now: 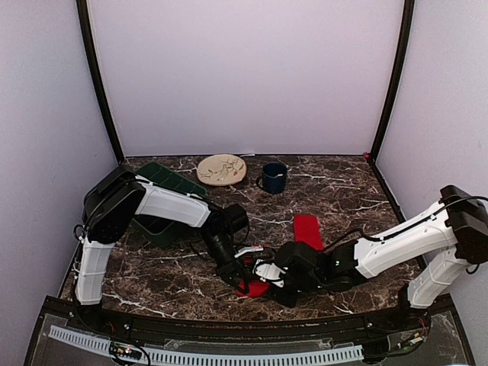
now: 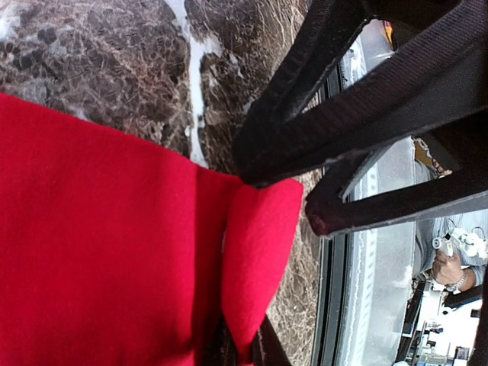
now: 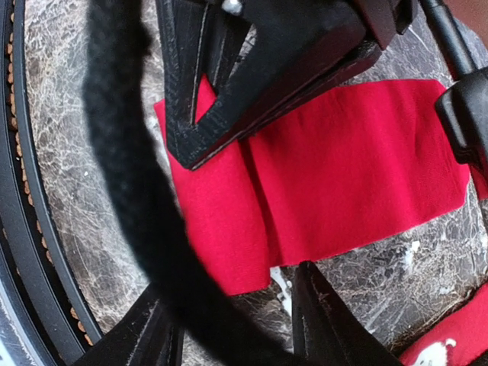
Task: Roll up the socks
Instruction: Roll the sock at the center of the board.
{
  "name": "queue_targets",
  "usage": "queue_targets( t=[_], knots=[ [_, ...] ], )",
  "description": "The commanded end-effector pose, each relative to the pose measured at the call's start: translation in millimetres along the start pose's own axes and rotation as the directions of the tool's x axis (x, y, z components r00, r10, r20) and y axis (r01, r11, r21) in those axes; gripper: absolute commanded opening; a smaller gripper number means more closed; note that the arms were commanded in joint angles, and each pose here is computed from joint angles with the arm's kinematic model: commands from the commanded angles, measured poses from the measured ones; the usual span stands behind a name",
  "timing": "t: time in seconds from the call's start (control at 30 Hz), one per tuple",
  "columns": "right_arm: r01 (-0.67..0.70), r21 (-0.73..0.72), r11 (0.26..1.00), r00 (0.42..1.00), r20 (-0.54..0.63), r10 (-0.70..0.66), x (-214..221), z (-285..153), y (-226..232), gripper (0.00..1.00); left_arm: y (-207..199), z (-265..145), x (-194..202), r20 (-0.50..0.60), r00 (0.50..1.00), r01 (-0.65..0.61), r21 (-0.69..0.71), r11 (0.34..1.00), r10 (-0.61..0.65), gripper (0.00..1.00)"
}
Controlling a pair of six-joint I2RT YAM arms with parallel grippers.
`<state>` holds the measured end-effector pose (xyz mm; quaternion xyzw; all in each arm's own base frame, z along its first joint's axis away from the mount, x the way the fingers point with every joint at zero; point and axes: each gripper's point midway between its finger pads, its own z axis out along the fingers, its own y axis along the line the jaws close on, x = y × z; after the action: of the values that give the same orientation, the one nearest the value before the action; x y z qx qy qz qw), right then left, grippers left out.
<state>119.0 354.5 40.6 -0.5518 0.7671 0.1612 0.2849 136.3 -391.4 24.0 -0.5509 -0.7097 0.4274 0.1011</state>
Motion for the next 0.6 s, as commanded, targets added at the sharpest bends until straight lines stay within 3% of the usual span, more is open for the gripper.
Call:
queue_targets(
  t=[0.0,0.57],
  knots=[
    [0.026,-0.006,1.0,0.999,0.03,-0.026,-14.1,1.3,4.0,0.44,-1.8,-0.6,1.2,-0.009,1.0,0.009,0.02,1.0,-0.009,0.07],
    [0.072,-0.039,0.997,0.997,0.005,-0.072,-12.7,13.3,10.8,0.35,-1.8,1.2,2.1,-0.011,1.0,0.017,0.029,0.999,-0.016,0.08]
  ],
)
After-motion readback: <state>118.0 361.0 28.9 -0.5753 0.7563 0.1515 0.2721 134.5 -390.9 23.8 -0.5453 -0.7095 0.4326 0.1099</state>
